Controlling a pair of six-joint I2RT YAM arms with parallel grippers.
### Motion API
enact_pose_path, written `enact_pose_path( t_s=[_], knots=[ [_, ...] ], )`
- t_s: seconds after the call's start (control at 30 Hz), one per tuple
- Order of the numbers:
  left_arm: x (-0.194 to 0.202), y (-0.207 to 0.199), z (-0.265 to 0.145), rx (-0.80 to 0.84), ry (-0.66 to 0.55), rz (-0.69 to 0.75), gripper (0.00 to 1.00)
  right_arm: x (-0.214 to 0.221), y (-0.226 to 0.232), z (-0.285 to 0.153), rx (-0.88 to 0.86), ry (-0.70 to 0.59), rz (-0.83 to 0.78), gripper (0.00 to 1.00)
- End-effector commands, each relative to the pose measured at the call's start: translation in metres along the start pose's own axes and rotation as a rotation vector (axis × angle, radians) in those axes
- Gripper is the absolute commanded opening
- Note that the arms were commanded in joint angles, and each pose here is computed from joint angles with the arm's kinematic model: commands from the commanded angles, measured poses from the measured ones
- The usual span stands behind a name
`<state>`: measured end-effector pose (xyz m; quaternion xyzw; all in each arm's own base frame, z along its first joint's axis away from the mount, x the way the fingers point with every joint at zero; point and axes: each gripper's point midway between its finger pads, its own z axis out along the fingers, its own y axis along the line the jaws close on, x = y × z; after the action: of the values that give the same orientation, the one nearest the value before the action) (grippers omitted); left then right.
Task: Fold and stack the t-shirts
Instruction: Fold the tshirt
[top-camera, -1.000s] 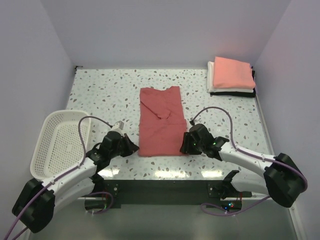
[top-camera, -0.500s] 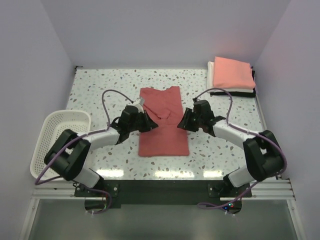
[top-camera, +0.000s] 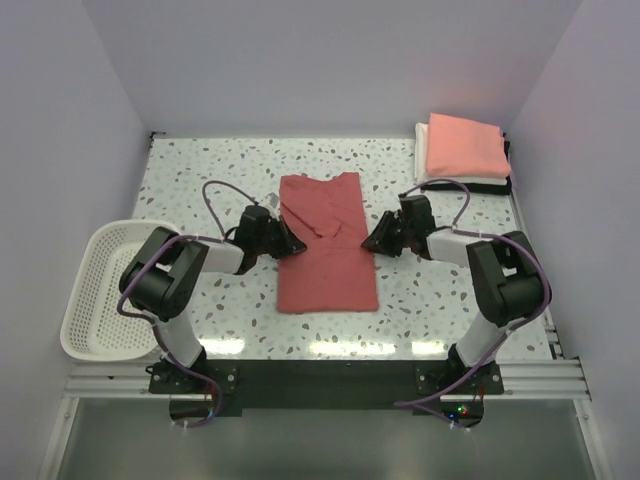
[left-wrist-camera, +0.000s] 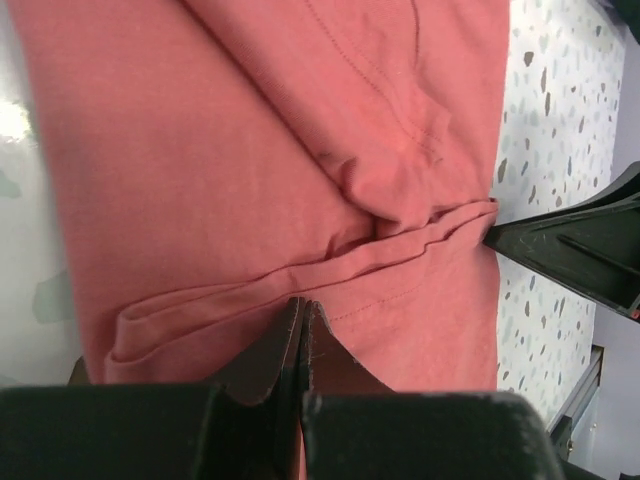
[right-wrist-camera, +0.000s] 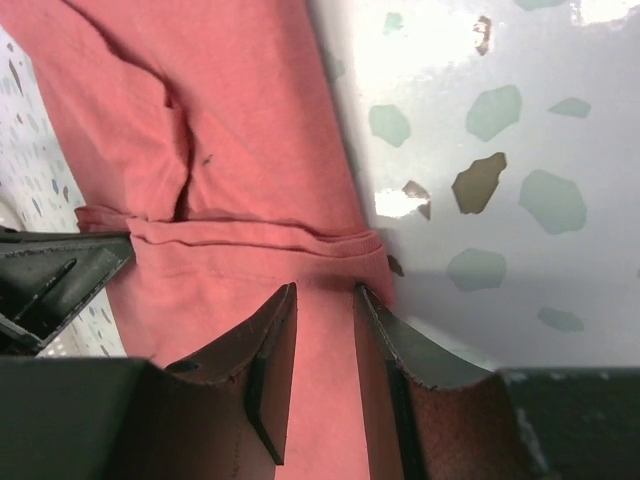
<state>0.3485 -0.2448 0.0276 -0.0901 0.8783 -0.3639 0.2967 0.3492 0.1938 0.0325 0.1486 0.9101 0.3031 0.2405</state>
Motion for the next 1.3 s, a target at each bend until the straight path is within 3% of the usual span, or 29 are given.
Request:
enact_pose_path(
  t_s=[0.0,0.33,0.4,0.43,0.53,0.7,0.93,1.07,1.27],
  knots=[
    [-0.007,0.003,0.000,0.006,-0.041,0.031,0.00,-0.006,0.008,0.004,-0.058,0.000,0.038,0.33],
    [-0.036,-0.008,-0.021,-0.011,-0.115,0.064,0.00,-0.008,-0.002,-0.003,0.002,0.001,0.027,0.32],
    [-0.047,-0.011,-0.029,-0.034,-0.156,0.077,0.06,-0.014,0.003,-0.013,0.002,-0.023,0.002,0.32],
    [-0.051,-0.012,-0.038,-0.054,-0.170,0.075,0.15,-0.015,0.005,-0.017,0.003,-0.025,-0.004,0.33],
    [-0.057,-0.005,-0.056,-0.114,-0.203,0.058,0.19,-0.008,0.005,-0.033,0.011,-0.006,-0.015,0.33],
    [-0.028,0.002,-0.084,-0.117,-0.141,0.042,0.24,0.015,0.007,-0.063,-0.027,0.020,-0.051,0.37],
    [0.040,0.007,-0.133,-0.015,-0.038,0.052,0.43,0.082,-0.027,-0.097,0.000,0.145,-0.058,0.41],
    [0.078,0.017,-0.145,0.005,0.073,0.044,0.44,0.109,-0.037,-0.108,0.000,0.200,-0.048,0.41],
    [0.106,0.020,-0.147,0.007,0.122,0.030,0.44,0.139,-0.047,-0.105,0.010,0.256,-0.033,0.41]
  ],
)
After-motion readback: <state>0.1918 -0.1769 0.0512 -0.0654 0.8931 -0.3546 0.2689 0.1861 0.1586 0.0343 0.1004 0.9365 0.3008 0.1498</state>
